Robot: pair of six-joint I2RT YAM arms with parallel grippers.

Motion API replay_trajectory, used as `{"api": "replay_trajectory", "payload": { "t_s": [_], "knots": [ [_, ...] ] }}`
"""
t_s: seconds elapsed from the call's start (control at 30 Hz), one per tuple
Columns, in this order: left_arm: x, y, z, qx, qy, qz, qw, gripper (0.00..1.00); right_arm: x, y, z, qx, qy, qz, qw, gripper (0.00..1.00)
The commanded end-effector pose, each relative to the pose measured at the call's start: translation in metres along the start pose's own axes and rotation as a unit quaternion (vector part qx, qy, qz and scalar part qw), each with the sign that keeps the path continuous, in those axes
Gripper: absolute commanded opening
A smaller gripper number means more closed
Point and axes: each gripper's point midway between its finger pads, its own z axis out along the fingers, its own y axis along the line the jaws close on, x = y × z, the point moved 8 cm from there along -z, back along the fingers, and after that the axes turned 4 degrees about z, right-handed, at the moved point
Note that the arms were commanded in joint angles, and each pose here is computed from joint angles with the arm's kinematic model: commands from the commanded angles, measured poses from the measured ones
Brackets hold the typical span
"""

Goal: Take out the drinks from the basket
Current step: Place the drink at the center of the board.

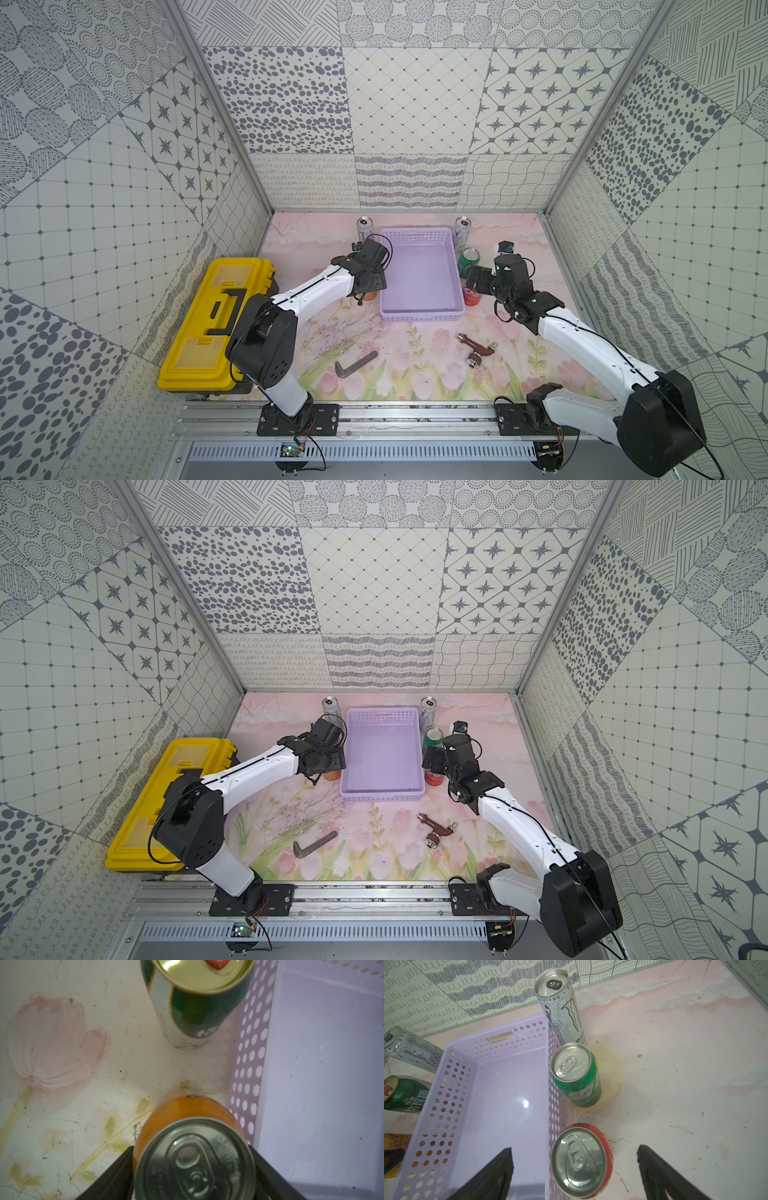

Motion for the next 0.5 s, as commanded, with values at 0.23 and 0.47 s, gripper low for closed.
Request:
{"api": "replay_trajectory", "payload": {
  "t_s": [0.23,0.47],
  "knots": [
    [0.0004,-0.0023,-0.0045,0.02,-0.003,-0.008,1.0,0.85,-0.0022,-0.0011,0.0001,-0.002,-0.015,0.01,1.0,0.97],
    [-0.0013,-0.0027,-0.0084,0.025,-0.007,-0.008,1.0,0.87,-0.0027,-0.0015,-0.0005,-0.001,-0.017,0.01,1.0,0.97]
  ]
}}
